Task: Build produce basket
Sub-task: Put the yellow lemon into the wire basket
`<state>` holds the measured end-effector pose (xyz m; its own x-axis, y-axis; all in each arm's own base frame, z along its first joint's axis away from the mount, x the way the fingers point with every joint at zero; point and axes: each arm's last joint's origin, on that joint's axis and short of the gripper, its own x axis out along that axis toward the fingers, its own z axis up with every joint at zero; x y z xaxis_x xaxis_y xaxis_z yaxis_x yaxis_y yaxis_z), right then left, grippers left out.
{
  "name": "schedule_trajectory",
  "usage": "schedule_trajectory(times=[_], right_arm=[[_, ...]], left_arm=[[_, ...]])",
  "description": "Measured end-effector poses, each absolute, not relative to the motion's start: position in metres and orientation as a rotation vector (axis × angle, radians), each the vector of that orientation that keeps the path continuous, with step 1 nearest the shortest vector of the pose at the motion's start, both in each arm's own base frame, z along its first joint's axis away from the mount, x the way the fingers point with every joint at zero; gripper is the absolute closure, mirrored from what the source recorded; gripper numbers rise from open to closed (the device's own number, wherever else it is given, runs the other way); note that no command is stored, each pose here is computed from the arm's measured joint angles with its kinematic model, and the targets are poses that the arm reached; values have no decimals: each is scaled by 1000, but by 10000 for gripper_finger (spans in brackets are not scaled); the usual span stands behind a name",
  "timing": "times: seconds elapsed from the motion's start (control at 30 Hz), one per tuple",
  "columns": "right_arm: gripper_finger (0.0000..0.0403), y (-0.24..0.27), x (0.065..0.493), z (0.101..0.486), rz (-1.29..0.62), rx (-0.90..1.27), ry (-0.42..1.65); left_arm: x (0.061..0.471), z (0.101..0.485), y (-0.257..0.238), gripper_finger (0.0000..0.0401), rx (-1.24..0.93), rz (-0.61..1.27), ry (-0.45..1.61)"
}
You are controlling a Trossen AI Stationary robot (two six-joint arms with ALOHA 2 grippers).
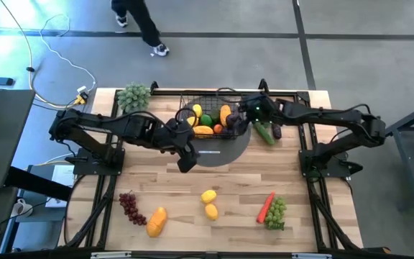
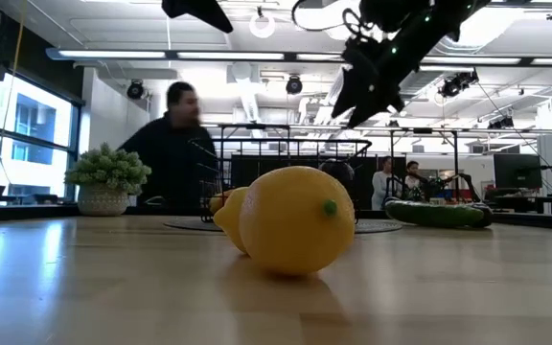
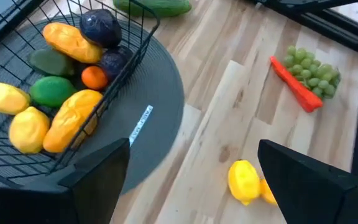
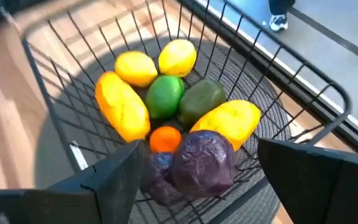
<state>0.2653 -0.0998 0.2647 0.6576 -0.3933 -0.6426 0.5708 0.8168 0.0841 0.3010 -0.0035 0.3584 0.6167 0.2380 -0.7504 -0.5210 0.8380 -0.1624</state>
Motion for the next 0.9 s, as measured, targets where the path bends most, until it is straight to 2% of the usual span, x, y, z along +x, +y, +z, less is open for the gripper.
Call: schedule_trajectory(times=[0.43,0.9], right_arm=[[105,-77,249,288,-603,354,569],[105,-51,250,288,-592,387,585]], left_arm=[[315,343,-42,57,-456,388,829],[347,288,-98,57,-299,352,927]])
